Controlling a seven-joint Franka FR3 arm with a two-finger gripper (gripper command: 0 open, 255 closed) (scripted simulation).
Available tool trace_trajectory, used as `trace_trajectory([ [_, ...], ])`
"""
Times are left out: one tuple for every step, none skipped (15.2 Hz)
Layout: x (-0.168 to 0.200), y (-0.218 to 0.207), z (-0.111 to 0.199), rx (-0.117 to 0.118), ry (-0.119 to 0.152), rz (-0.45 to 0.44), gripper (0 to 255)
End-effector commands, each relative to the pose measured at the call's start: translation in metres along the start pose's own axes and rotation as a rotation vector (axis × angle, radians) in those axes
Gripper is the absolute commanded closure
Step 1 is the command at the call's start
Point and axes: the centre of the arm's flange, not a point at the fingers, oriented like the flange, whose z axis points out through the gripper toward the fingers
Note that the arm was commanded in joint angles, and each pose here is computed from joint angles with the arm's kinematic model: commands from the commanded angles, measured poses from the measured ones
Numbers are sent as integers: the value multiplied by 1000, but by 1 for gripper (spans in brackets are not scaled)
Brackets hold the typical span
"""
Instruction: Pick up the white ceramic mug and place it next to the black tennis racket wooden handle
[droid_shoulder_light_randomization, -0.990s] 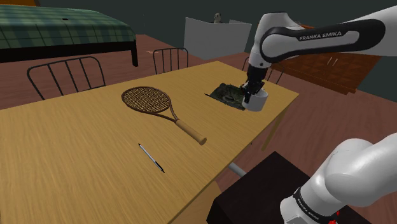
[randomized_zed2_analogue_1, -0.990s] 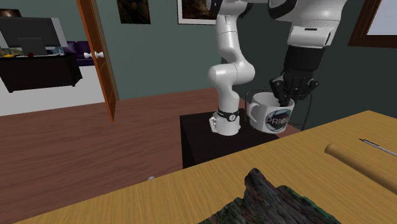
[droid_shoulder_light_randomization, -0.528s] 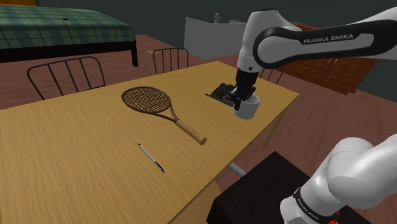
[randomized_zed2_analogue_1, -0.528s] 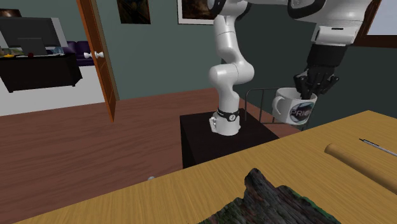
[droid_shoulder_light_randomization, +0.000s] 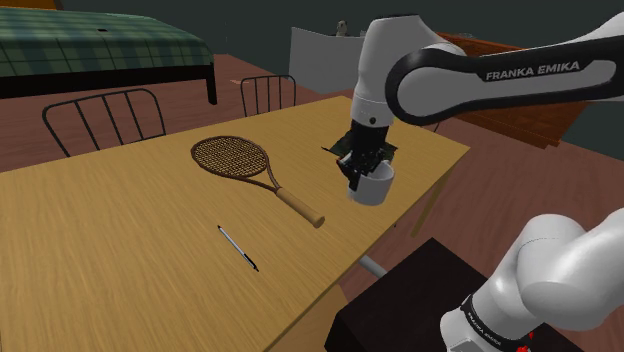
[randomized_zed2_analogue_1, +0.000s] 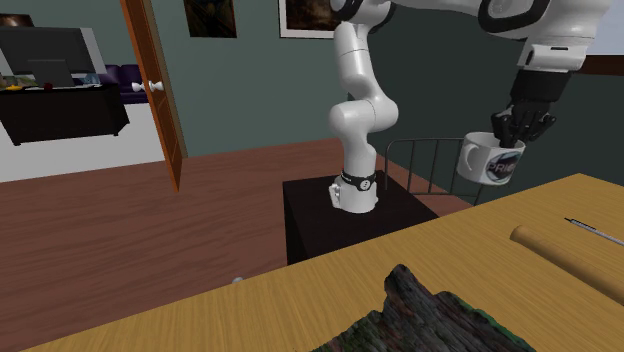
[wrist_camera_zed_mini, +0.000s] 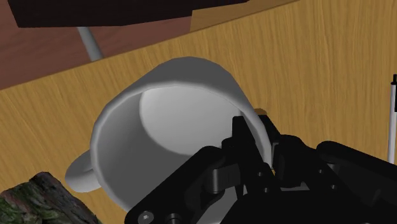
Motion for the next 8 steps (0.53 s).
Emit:
trace_trajectory([
  [-9, -30, -2, 0, 0, 2, 255],
  [-13, -42, -3, 0, 0, 2, 255],
  [-18, -57, -3, 0, 0, 2, 255],
  [-18, -57, 2, 0, 0, 2, 255],
  [-17, -57, 7, 0, 0, 2, 255],
  [-17, -57, 12, 0, 0, 2, 255],
  [-17, -58, 18, 0, 0, 2, 255],
  [-17, -58, 23, 0, 0, 2, 255],
])
